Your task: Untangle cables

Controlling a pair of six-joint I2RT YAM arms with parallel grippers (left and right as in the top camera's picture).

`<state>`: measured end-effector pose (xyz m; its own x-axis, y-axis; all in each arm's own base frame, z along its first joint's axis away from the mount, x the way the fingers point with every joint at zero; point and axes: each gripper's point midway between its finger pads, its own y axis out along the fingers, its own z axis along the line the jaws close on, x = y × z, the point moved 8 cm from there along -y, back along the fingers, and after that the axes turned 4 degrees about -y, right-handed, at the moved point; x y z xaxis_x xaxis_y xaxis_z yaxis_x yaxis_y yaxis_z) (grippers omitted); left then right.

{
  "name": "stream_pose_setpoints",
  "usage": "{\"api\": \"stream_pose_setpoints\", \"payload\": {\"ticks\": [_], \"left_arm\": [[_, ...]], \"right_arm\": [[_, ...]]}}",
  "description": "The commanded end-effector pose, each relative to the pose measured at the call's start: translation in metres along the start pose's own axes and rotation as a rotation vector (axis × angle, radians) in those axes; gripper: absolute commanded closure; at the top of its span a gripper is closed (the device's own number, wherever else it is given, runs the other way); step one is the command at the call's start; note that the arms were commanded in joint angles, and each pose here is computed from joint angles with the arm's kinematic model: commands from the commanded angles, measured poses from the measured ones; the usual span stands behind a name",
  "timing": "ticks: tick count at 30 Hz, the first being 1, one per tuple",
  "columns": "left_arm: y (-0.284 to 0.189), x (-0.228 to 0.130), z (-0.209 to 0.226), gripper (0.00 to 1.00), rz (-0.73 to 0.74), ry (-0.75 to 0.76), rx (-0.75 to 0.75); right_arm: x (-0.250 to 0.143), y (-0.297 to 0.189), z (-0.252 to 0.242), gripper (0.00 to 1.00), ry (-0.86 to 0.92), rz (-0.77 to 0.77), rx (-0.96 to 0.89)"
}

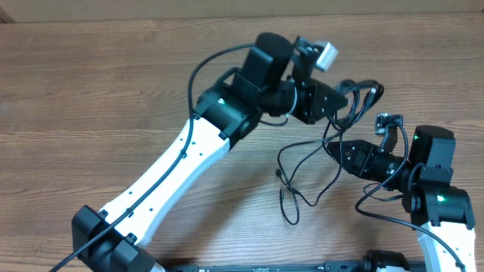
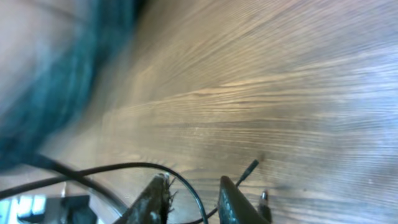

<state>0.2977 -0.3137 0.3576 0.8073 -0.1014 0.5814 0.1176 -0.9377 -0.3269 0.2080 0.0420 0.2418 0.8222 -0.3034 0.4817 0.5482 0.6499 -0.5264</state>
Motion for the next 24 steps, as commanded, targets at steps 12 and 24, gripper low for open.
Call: {"api": "stream_pose_setpoints", "payload": {"ticks": [12,24], "left_arm": [[-0.035,0.012,0.006,0.96,0.019,0.050,-0.048],[-0.038,-0.012,0.040,0.96,0.085,-0.019,0.253]], "right_arm": [[0.001,0.001,-0.006,0.18,0.043,-0.016,-0.041],[0.010,0.001,0.009,0.15,0.088,-0.034,0.097]]}}
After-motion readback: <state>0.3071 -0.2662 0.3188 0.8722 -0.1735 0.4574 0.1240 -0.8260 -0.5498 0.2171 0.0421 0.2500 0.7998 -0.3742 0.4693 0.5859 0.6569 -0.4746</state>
